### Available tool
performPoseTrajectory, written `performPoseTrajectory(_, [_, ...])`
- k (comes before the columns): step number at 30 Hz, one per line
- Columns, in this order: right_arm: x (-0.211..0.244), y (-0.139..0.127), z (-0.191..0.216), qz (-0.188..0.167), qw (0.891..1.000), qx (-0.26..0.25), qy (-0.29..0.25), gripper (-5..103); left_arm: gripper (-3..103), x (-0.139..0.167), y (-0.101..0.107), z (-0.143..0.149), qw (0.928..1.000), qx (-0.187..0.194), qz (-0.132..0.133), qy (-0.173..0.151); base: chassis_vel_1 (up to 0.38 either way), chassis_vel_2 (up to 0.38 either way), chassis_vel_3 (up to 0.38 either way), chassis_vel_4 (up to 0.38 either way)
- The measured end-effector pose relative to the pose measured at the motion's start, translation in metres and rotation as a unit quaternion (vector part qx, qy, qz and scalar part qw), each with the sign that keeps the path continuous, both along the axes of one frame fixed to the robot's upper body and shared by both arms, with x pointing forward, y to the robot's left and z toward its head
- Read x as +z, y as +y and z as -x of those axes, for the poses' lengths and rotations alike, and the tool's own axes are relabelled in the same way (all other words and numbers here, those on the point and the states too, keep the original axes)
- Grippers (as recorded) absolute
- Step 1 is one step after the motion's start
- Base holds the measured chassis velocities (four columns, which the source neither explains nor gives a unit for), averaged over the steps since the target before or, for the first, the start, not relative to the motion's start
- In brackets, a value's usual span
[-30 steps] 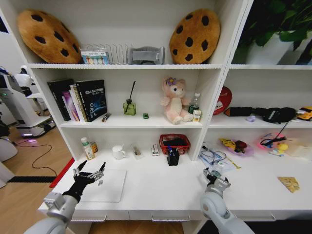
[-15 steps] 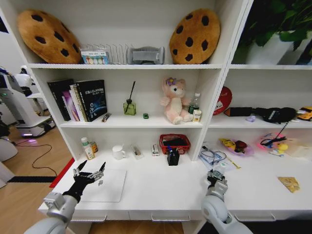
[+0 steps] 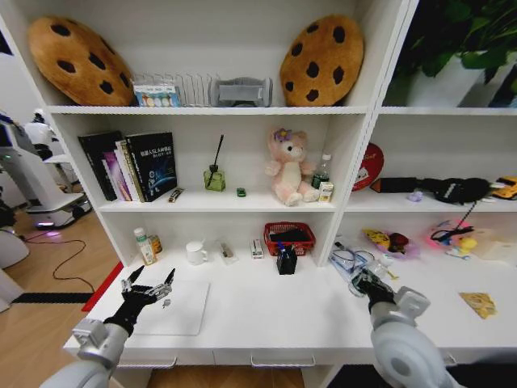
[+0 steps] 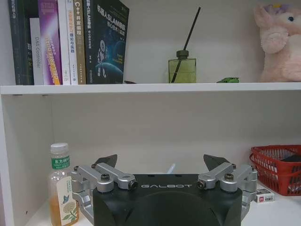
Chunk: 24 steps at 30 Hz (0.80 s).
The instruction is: Organize the objects on the table.
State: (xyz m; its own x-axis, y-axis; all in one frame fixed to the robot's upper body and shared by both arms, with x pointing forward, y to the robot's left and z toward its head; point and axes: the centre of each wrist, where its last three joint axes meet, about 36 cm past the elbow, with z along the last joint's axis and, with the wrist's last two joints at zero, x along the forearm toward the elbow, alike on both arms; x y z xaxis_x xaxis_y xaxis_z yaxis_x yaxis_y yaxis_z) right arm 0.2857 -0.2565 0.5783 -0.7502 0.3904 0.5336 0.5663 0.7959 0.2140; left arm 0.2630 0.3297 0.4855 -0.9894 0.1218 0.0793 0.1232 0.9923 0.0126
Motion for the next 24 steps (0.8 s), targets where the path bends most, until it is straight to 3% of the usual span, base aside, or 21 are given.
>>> performPoseTrajectory(8, [-0.013, 0.004, 0.008, 0.054, 0.996, 0.053, -0.046, 23, 100, 0.000, 0.000, 0.000, 1.0000, 0.000, 0.000, 0.000, 0.000, 0.000, 0.000, 0.000])
performPoseTrajectory(13, [-0.010, -0.002, -0.005, 0.102, 0.986, 0.097, -0.095, 23, 100, 0.000, 0.000, 0.000, 1.0000, 0.000, 0.000, 0.000, 0.000, 0.000, 0.000, 0.000])
performPoseTrajectory(24, [-0.008, -0.005, -0.009, 0.103, 0.985, 0.112, -0.086, 23, 100, 0.000, 0.000, 0.000, 1.0000, 0.000, 0.000, 0.000, 0.000, 0.000, 0.000, 0.000])
